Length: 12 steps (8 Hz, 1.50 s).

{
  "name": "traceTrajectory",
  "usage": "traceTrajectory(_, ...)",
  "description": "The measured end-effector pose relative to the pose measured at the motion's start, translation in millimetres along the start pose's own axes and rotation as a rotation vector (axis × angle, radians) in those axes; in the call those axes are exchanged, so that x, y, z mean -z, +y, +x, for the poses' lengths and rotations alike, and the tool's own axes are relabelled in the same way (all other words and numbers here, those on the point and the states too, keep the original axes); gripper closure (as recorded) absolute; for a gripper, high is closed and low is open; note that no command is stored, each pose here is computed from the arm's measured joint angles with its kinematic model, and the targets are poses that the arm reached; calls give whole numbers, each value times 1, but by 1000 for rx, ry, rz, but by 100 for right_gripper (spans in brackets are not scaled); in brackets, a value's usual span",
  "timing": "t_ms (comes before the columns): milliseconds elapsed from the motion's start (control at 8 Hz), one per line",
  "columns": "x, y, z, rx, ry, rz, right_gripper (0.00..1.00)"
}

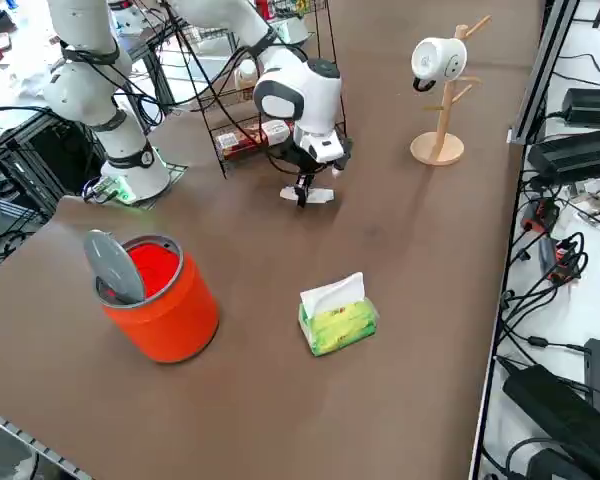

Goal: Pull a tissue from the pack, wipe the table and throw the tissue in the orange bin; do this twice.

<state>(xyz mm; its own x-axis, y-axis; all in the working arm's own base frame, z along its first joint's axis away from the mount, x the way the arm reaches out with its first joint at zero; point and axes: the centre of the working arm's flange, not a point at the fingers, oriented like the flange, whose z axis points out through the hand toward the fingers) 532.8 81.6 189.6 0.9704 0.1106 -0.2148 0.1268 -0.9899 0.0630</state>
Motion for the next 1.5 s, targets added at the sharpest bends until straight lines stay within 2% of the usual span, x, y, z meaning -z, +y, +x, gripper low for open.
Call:
traceTrajectory(375, 15, 16, -4, 7, -43, -12, 97)
traceTrajectory(750, 59, 29, -9, -6, -53, -16, 97)
traceTrajectory(1500, 140, 37, -5, -23, -133, -26, 97)
